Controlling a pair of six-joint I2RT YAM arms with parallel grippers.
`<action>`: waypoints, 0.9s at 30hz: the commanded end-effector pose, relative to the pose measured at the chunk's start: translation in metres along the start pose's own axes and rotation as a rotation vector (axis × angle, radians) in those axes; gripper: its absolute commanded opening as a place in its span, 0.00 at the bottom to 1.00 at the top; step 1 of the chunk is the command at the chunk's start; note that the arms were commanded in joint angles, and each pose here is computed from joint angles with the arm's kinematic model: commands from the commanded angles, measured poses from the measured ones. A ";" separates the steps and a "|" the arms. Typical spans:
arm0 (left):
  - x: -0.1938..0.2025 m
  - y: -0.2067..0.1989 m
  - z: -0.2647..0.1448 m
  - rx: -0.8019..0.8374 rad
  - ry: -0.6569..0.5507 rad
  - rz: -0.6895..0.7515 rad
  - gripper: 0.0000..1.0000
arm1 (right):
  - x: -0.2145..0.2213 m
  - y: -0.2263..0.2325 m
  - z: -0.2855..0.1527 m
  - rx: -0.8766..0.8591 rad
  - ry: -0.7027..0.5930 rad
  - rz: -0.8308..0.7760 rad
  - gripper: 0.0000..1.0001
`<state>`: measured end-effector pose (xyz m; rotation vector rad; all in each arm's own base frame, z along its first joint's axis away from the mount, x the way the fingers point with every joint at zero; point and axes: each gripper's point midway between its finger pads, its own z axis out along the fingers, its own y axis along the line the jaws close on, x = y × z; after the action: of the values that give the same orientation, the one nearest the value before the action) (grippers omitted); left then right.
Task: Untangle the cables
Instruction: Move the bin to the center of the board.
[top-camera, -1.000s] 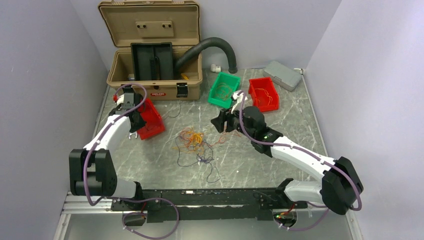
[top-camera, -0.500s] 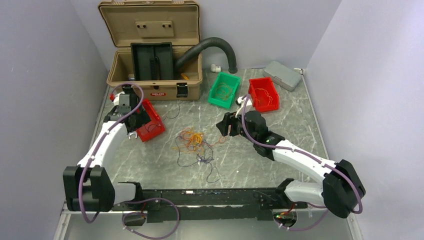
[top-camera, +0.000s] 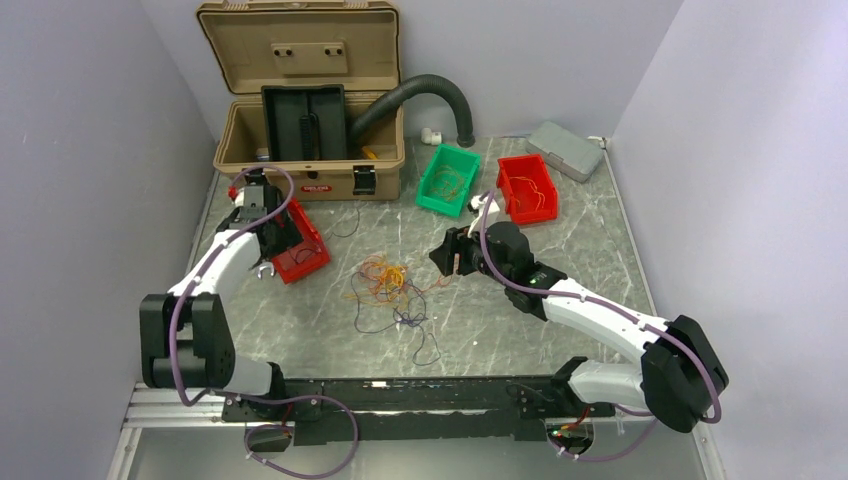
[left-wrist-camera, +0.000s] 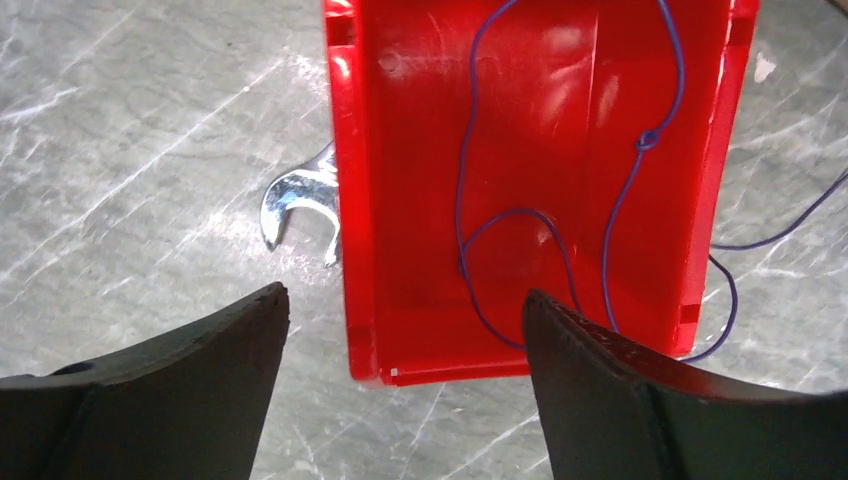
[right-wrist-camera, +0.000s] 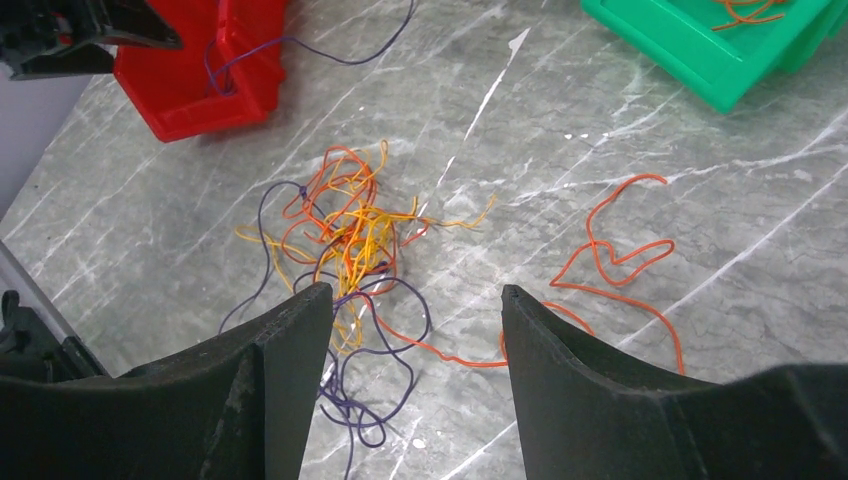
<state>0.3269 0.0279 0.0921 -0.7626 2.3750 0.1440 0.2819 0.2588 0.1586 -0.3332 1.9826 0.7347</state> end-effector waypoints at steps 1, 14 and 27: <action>-0.017 -0.026 0.005 0.128 -0.053 0.068 0.85 | -0.020 0.016 0.000 -0.068 -0.048 0.003 0.65; -0.004 -0.033 0.012 0.165 0.010 0.175 0.10 | -0.020 0.025 -0.001 -0.111 -0.038 0.008 0.65; 0.008 -0.039 0.013 0.113 0.018 0.351 0.00 | -0.016 0.026 0.000 -0.120 -0.022 0.009 0.65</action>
<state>0.3546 -0.0043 0.0806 -0.3956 2.4578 0.1185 0.2710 0.2691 0.1590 -0.3858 1.9903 0.8172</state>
